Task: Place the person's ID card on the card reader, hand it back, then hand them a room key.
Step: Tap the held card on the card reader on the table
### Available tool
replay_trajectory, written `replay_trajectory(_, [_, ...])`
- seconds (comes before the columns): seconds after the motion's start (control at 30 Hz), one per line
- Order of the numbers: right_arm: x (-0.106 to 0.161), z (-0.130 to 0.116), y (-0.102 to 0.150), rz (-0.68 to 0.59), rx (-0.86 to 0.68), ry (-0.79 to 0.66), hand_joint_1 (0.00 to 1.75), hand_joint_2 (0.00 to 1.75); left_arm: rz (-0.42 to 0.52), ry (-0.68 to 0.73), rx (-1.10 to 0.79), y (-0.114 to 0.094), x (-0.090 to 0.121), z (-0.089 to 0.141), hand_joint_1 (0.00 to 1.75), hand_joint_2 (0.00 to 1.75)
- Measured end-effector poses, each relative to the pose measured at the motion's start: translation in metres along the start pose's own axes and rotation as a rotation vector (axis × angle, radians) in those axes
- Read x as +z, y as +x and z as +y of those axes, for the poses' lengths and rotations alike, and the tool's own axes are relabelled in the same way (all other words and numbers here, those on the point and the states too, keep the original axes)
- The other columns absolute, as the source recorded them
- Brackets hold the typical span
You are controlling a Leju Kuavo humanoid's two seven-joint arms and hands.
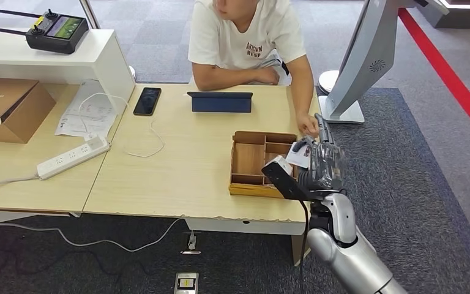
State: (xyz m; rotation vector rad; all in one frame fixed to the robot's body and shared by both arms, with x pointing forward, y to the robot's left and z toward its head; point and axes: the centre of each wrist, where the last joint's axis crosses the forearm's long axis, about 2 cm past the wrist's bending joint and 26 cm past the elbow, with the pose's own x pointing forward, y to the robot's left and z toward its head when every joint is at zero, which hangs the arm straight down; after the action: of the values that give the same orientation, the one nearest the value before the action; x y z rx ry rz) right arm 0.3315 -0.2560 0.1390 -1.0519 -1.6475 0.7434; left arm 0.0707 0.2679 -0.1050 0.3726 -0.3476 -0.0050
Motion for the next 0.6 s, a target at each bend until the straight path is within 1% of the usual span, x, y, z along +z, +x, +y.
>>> replay_trajectory(0.3, [0.003,-0.012,-0.037,0.042,0.115,0.146,1.75,1.75,0.024,0.019,0.037,-0.002,0.0,0.001,0.0,0.0])
replay_trajectory(0.47, [0.006,-0.017,-0.049,0.057,0.138,0.192,1.75,1.75,0.03,0.023,0.047,-0.002,-0.001,0.002,0.0,0.0])
replay_trajectory(0.6, [0.013,-0.016,-0.054,0.06,0.145,0.216,1.75,1.75,0.02,0.024,0.048,-0.002,-0.001,0.002,0.0,0.0])
